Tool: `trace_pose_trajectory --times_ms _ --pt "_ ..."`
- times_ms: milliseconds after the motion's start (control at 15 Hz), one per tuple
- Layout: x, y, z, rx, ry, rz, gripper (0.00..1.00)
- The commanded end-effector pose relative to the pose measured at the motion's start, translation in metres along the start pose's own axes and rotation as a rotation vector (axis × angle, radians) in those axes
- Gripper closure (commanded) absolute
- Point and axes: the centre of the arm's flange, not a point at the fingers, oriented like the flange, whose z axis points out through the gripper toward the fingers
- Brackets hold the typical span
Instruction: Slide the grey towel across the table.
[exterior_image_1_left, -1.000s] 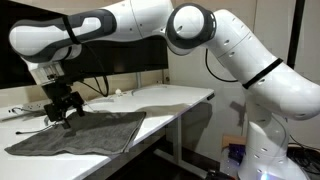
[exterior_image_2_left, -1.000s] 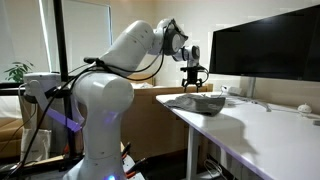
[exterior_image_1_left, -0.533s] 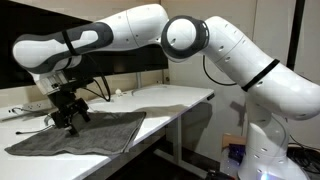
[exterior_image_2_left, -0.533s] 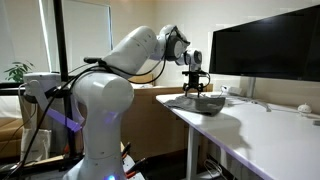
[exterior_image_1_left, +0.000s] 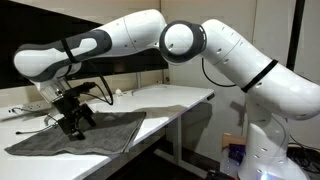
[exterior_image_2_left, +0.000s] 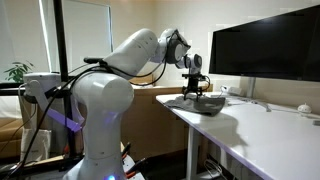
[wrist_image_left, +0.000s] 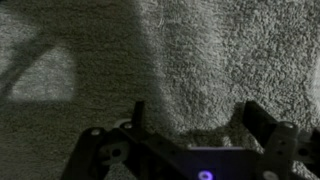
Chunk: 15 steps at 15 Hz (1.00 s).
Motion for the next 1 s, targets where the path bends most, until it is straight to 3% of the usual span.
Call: trace_pose_trajectory --times_ms 0,67,133,800,933 --pt "-0.002 0.002 0.006 0.011 -0.057 -0.049 0.0" --pt "-0.005 0.001 0.011 0.025 -0.082 -0.058 0.25" --pt "-0.006 0.0 0.014 0.027 -0.093 -0.065 0.27" --pt "-0.022 0.014 0.006 0.039 -0.136 -0.082 0.92" --pt "-0.025 0.028 -0.004 0.022 -0.116 -0.068 0.97"
